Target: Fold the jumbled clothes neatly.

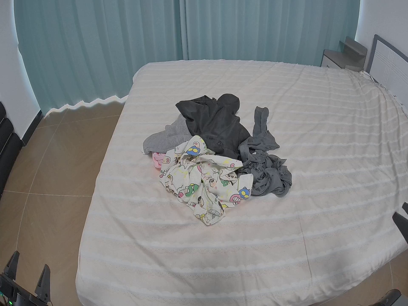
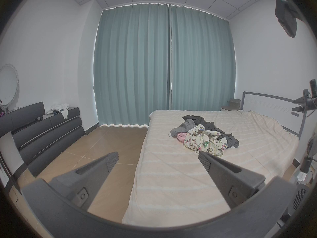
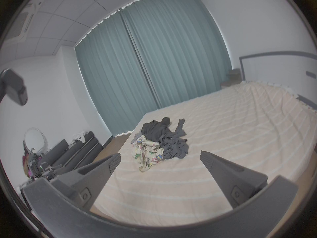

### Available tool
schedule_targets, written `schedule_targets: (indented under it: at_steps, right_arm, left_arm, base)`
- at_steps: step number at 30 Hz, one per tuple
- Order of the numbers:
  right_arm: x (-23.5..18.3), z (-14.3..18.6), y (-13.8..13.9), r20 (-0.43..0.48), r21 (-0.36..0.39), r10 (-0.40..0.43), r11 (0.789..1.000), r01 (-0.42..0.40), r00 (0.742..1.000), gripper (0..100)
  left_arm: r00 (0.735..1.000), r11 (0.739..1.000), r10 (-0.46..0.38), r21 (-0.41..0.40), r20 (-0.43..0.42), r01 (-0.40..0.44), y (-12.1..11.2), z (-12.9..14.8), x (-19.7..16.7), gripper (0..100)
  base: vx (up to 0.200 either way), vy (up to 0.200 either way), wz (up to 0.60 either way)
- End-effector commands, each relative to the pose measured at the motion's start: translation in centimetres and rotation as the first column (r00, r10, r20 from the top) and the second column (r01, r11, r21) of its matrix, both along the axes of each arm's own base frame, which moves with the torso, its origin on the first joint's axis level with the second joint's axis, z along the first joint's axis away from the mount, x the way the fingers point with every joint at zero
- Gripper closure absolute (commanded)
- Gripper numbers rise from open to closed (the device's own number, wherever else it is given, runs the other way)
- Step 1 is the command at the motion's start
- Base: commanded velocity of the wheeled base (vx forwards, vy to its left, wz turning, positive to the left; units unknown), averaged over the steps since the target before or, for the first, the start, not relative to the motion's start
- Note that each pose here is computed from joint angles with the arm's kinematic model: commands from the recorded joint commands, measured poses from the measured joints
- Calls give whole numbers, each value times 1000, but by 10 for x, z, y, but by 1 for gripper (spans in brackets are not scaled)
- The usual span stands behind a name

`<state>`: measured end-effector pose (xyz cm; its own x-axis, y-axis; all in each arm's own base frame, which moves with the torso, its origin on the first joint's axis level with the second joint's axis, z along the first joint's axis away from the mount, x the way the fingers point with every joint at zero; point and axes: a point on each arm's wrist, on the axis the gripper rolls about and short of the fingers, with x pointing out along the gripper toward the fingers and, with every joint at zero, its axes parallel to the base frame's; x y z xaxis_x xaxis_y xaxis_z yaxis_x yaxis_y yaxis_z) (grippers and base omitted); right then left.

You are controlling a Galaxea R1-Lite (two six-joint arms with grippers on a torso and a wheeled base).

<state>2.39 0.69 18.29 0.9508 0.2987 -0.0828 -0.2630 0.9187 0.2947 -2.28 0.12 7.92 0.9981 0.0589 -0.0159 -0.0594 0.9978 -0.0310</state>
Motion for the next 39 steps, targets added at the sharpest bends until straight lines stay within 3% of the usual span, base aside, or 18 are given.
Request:
schedule_targets:
  at_steps: [1,9,17,28,39]
  right_arm:
    - [195,-36,77,-473,214,256,962,-171,843,0]
    - [264,-99,155,-589,232,221,968,-99,778,0]
    - [299,-145,193,-652,235,217,969,-78,727,0]
    - [339,-192,211,-664,185,137,983,-17,735,0]
    - [345,-194,212,-653,190,127,982,-2,747,0]
  left_arm:
    - [1000,1000,1,0,-1,-1,0,-4,0,0]
    - [1000,1000,1,-2,-1,-1,0,-4,0,0]
    - [1000,1000,1,-2,-1,-1,0,-4,0,0]
    - [1000,1000,1,-2,-1,-1,0,-4,0,0]
    - [1000,1000,1,-2,-1,-1,0,-4,0,0]
  base:
    - [0,0,0]
    - [0,0,0]
    - [0,0,0]
    - [0,0,0]
    - [0,0,0]
